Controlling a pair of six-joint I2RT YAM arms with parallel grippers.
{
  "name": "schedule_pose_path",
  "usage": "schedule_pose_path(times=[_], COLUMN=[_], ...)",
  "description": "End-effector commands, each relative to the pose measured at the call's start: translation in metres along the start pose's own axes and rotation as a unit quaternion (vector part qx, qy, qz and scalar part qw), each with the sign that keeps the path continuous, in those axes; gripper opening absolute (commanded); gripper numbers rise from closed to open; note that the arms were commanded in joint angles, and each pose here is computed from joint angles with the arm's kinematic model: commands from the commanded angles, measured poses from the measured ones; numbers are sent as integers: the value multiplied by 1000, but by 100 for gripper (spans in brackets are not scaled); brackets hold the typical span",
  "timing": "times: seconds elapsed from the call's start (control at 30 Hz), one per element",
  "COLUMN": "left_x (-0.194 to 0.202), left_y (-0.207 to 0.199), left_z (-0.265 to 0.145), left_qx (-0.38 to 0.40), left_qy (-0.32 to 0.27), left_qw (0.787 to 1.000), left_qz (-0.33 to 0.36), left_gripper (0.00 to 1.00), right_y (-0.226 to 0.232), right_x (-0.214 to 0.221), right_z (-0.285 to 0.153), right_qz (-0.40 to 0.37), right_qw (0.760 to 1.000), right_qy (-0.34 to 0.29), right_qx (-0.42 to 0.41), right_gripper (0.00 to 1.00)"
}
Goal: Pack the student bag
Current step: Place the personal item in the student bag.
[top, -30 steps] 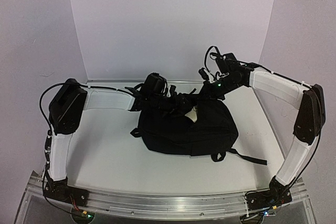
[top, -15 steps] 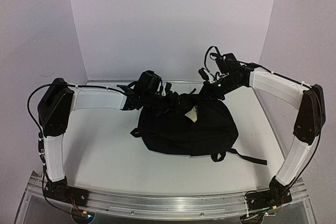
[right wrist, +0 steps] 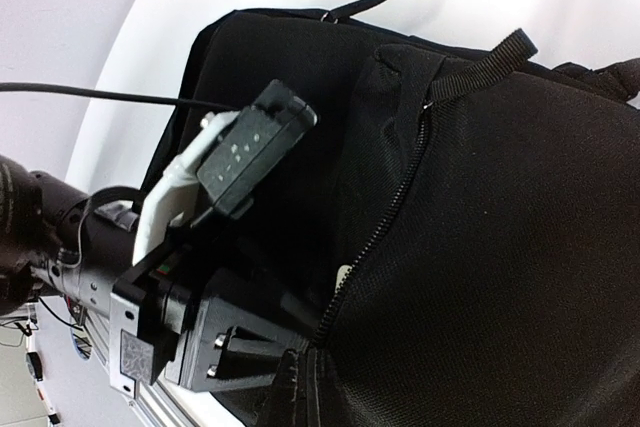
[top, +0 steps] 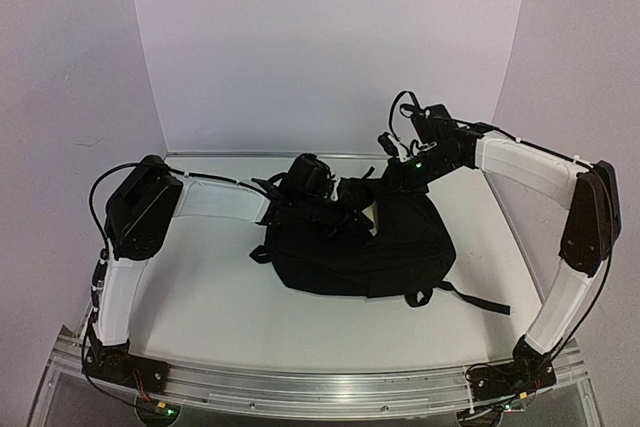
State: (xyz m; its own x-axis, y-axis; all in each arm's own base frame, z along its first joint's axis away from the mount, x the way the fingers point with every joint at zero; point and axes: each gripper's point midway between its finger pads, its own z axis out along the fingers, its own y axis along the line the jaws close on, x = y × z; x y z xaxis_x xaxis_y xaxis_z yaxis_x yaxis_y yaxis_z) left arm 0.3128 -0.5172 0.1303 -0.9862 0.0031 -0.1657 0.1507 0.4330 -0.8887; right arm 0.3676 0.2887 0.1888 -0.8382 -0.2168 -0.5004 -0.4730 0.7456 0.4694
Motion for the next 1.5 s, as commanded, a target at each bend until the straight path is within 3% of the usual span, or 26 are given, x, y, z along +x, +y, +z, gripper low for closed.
schedule_pose_path(times=[0.0,0.07,0.27,0.57,0.73,0.93,1.2,1.47], left_x=[-20,-22,-20,-34,-41,-35,-28,-52], left_y=[-64,-73,-97,-74,-60,-64,-51,-4], left_z=[-5,-7,-8,18,17,-23,-85,-107], left_qx=[93,108,156,162,149,82,-36,-118], left_qy=[-30,-33,-24,-3,-6,-39,-80,-86], left_qw=[993,990,980,982,984,986,983,980], left_qz=[66,81,121,96,99,142,160,133], left_gripper=[5,0,0,1,16,49,69,75], right_y=[30,30,35,43,41,33,21,-15], right_x=[-7,-4,-4,-7,-6,-6,-4,20], right_z=[-18,-16,-18,-22,-21,-18,-3,33], right_qz=[-28,-26,-25,-21,-18,-21,-36,-33], right_qw=[998,998,997,996,996,998,998,999], right_qy=[-25,-21,-21,-26,-25,-27,-18,19], right_qx=[-48,-54,-63,-79,-78,-59,-42,15], right_gripper=[0,0,0,0,0,0,0,0])
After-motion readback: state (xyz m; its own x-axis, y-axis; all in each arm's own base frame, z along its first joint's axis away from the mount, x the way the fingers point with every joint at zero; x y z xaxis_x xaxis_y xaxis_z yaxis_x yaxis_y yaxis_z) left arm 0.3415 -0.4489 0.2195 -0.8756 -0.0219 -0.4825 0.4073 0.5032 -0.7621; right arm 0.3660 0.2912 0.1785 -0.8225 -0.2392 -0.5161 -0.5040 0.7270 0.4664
